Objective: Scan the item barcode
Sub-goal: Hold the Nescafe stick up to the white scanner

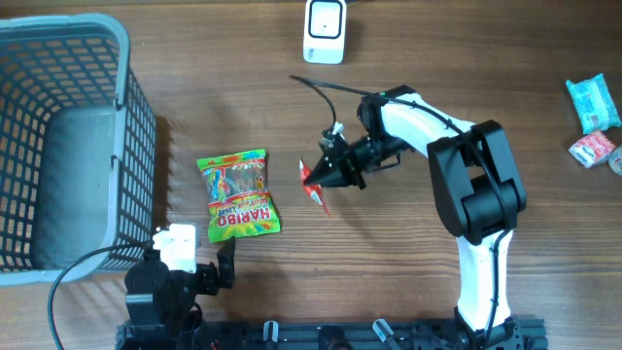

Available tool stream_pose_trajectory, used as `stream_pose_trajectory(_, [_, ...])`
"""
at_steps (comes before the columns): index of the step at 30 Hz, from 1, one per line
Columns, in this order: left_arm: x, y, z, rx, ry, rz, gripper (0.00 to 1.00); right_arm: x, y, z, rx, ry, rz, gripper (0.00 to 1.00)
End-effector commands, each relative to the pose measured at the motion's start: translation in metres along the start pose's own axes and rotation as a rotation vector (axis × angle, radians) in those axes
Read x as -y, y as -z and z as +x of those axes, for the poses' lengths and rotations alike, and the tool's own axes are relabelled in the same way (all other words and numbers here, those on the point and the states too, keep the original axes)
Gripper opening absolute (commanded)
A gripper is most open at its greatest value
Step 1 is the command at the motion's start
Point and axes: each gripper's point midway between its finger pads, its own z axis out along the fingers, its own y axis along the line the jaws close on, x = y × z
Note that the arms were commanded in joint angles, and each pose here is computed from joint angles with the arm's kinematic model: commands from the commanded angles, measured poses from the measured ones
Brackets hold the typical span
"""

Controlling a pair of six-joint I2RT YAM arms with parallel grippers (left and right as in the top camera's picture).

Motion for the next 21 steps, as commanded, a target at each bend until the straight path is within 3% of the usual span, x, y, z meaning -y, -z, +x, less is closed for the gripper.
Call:
stream_pose_trajectory(1, [-0.001, 0.001, -0.002, 0.013, 0.01, -0.006, 1.0, -0.043, 0.006, -0.005, -0.019, 0.101, -0.22, 0.05])
stream_pose_trajectory(6, [-0.001, 0.001, -0.002, 0.013, 0.01, -0.006, 1.0, -0.046, 0.007, -0.014, -0.008, 0.281, -0.22, 0.04])
stream_pose_trajectory(13, [-0.001, 0.001, -0.002, 0.013, 0.01, -0.006, 1.0, -0.041, 0.005, -0.012, -0.001, 0.259, -0.187, 0.05])
stream_pose_trajectory(15, [-0.001, 0.001, -0.002, 0.013, 0.009, -0.006, 1.0, -0.014, 0.0, -0.03, 0.051, 0.299, 0.0, 0.05])
stream_pose_trajectory(18, [-0.001, 0.001, -0.002, 0.013, 0.01, -0.006, 1.0, 0.058, 0.031, -0.064, 0.289, 0.092, 0.521, 0.05])
stream_pose_trajectory(19, [-0.001, 0.001, -0.002, 0.013, 0.01, -0.006, 1.0, 0.059, 0.048, -0.063, 0.363, 0.097, 0.635, 0.04])
stream_pose_trajectory(21, [-0.001, 0.001, -0.002, 0.013, 0.01, -0.006, 1.0, 0.019, 0.056, -0.049, 0.423, 0.219, 0.627, 0.05])
